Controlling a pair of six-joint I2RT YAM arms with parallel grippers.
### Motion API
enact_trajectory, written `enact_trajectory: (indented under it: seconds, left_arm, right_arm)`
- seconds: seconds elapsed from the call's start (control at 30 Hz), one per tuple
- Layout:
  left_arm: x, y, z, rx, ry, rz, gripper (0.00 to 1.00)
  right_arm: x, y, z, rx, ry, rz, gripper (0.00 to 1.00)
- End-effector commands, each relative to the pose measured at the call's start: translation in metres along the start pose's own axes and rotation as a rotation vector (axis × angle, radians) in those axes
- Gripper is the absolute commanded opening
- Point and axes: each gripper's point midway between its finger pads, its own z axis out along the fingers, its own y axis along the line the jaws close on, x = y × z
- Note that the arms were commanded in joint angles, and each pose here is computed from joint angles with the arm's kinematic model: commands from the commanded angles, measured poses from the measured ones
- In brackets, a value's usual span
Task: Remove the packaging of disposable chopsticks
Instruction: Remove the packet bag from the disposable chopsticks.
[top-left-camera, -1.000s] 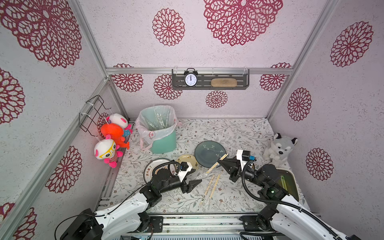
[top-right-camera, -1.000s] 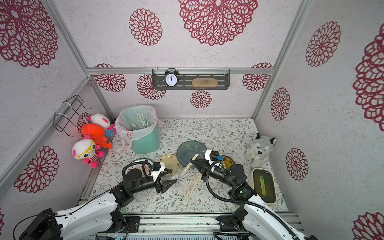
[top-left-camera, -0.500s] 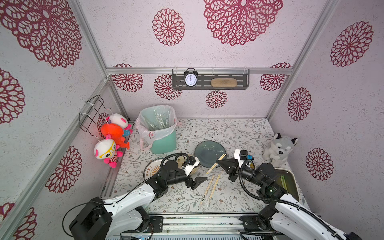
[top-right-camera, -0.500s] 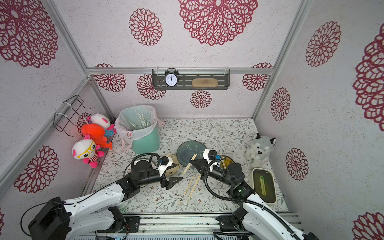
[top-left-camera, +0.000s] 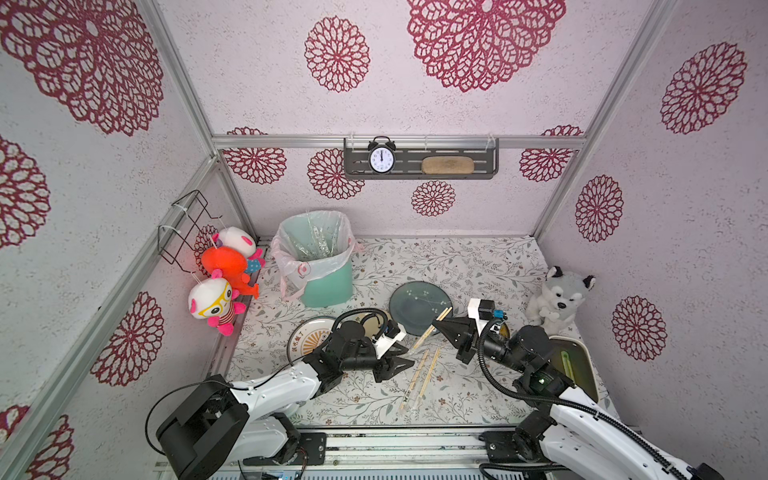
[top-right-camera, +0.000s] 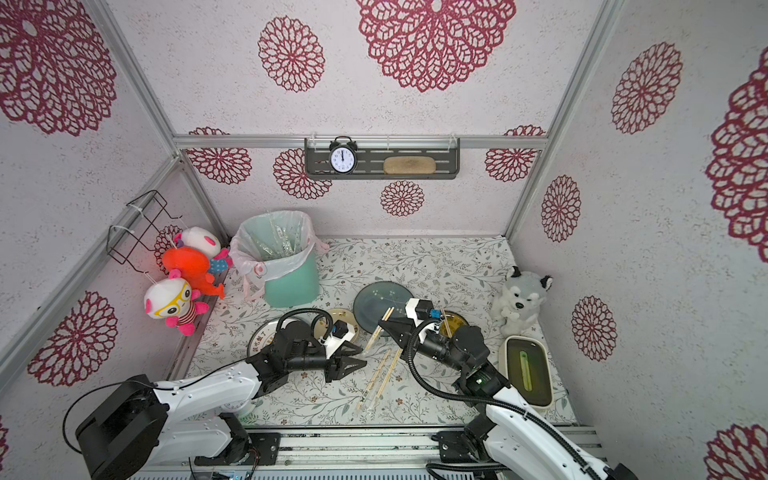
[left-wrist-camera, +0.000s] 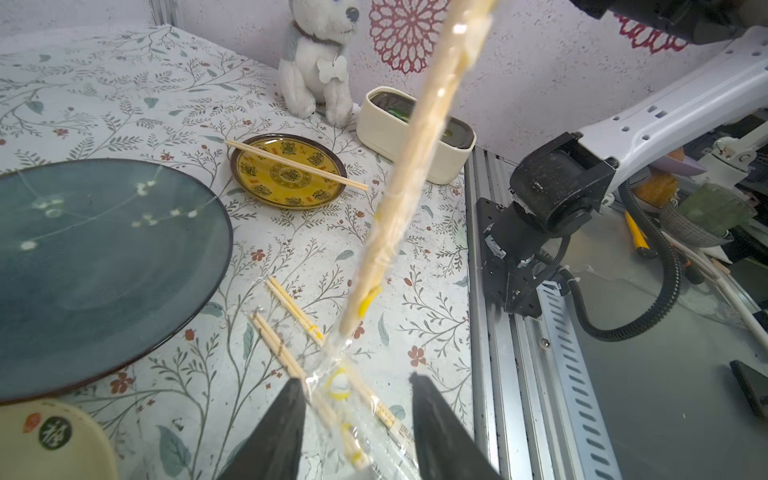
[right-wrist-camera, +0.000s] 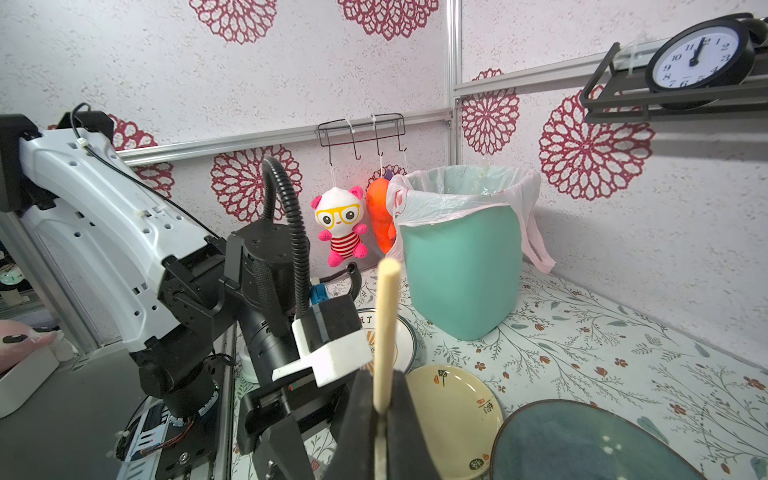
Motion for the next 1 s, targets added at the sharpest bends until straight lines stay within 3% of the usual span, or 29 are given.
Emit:
enact_trajectory:
  seconds: [0.0, 0.07, 0.3, 0.43, 0.53, 0.57, 0.8, 0.97]
  left_arm:
    - [-0.023, -0.001, 0.001, 0.002, -0.079, 0.040, 0.52]
    - [-0.026, 0.002, 0.000, -0.014, -0.089, 0.045, 0.62]
    - [-0.034, 0.005, -0.003, -0.044, -0.083, 0.082, 0.63]
    - [-0.031, 0.003, 0.004, -0.009, -0.076, 0.072, 0.47]
    - [-0.032, 0.003, 0.004, -0.004, -0.077, 0.065, 0.03]
    - [-0.030, 0.002, 0.004, -0.002, -0.074, 0.063, 0.00]
    - [0.004, 0.002, 0.008, 0.017, -0.019, 0.003, 0.00]
    - [0.038, 0.014, 0.006, -0.047, 0.008, -0.062, 0.00]
  right_arm:
    - [-0.025, 0.011, -0.003, -0.048, -0.081, -0.020, 0.00]
    - [-0.024, 0.012, -0.002, -0.055, -0.075, -0.015, 0.00]
    - [-0.022, 0.013, -0.004, -0.063, -0.074, -0.006, 0.00]
    - [-0.024, 0.016, -0.004, -0.077, -0.088, -0.006, 0.00]
    - [-0.024, 0.014, -0.004, -0.071, -0.092, -0.004, 0.00]
    - [-0.026, 0.012, -0.004, -0.058, -0.096, -0.004, 0.00]
    - [-0.046, -0.002, -0.006, 0.024, -0.141, -0.021, 0.00]
    - [-0.068, -0.017, -0.011, 0.116, -0.156, -0.065, 0.00]
